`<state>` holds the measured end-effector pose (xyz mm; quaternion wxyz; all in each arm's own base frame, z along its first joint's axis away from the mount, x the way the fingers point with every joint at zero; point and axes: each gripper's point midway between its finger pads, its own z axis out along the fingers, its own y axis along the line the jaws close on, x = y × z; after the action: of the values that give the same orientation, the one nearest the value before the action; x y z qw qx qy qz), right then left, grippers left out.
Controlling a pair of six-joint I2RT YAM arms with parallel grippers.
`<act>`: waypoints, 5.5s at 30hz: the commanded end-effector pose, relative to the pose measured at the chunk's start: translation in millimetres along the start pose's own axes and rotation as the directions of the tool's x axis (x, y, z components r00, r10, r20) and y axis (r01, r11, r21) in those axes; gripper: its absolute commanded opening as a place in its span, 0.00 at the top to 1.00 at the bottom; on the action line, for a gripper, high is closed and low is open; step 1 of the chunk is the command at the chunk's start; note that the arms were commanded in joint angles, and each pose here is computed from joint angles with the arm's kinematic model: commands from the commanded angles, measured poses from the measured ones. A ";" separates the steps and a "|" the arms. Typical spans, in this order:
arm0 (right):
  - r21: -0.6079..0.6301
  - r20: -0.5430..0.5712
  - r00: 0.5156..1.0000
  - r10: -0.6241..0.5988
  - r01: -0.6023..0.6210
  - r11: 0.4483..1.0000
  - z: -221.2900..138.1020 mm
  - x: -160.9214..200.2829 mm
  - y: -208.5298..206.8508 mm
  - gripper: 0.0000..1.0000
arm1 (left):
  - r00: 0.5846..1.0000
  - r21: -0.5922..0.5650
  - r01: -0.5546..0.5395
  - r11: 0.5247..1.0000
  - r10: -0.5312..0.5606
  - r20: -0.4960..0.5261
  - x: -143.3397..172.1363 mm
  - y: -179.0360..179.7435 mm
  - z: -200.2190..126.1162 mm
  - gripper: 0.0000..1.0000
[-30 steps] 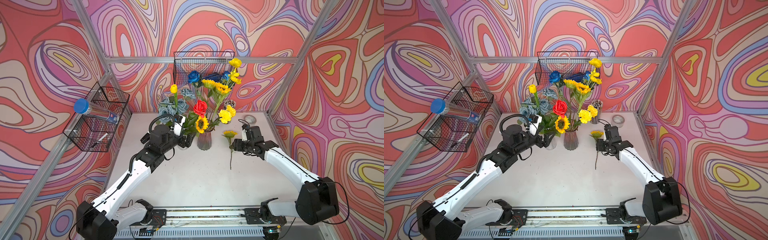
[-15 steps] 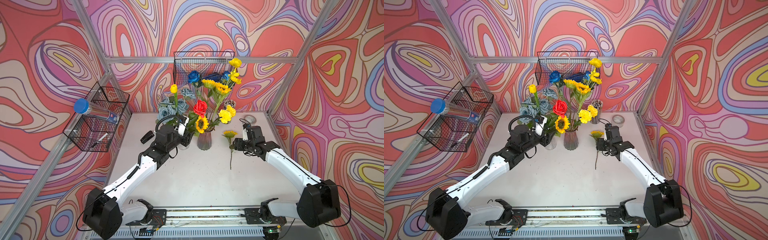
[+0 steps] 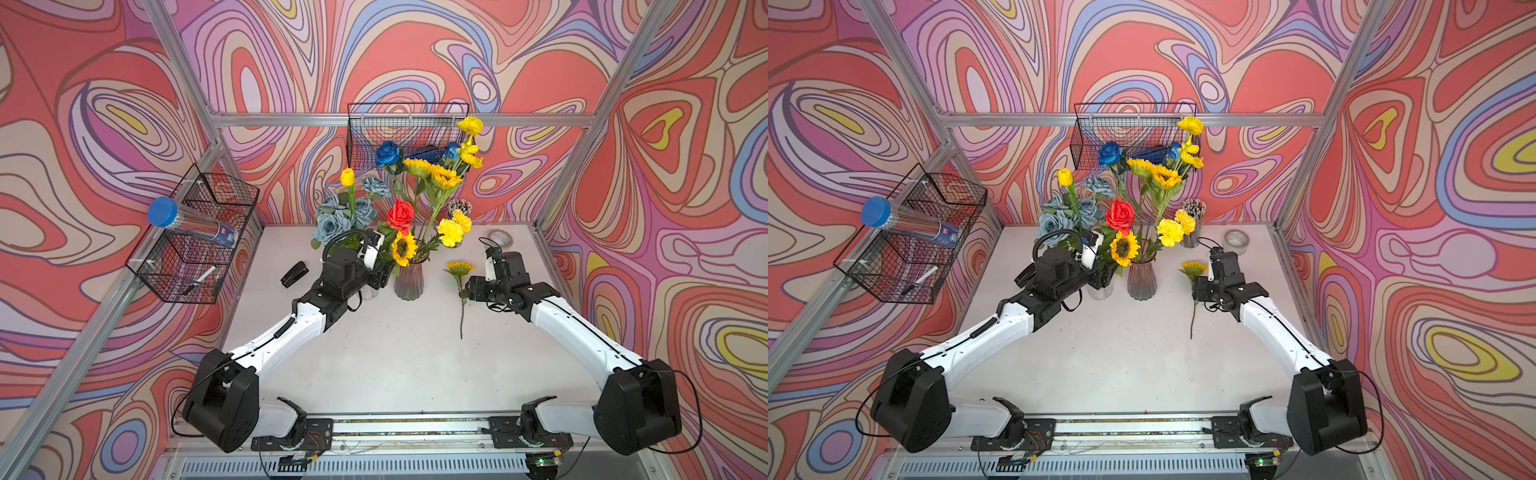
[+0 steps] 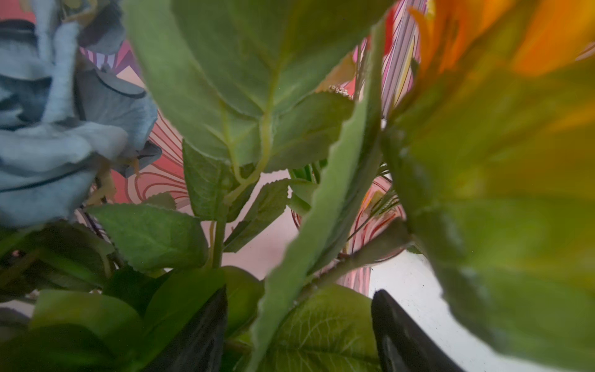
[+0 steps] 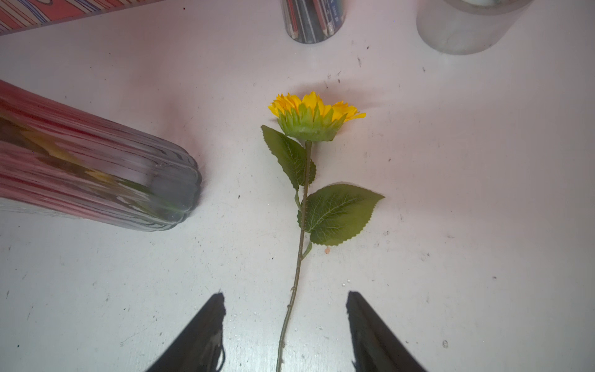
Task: Pick out yellow flowers from the vase
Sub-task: Pick up the flower from the vase.
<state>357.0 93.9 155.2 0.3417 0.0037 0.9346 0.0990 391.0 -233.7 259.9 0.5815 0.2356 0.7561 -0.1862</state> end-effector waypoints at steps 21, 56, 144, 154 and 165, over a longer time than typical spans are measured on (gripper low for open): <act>-0.019 -0.013 1.000 0.000 -0.001 1.000 2.8 6.4 1.0 0.36 | 0.994 -0.011 -0.043 0.999 0.044 0.101 -39.7 1.6 7.8 0.69; -0.023 -0.027 1.000 0.001 -0.002 1.000 5.1 11.5 1.0 0.35 | 0.985 0.023 -0.068 0.997 0.063 0.163 -83.3 -8.1 -24.8 0.96; -0.019 -0.035 0.999 0.001 -0.002 1.000 5.2 16.6 -0.7 0.33 | 0.951 0.104 -0.043 0.994 0.009 0.308 -144.5 -23.5 -58.8 0.94; -0.026 -0.039 0.999 0.005 -0.006 1.000 6.1 17.8 0.4 0.32 | 0.929 0.070 -0.071 0.995 0.040 0.368 -165.7 -21.9 -84.0 0.93; -0.030 -0.031 1.000 0.004 -0.005 1.000 4.0 14.7 1.6 0.32 | 0.926 0.068 -0.079 0.995 0.048 0.375 -171.4 -22.3 -85.8 0.92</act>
<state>349.3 97.9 139.7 0.3204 -0.0018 0.9409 0.1100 354.6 -230.9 421.9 0.6882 0.2435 0.6407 -0.2377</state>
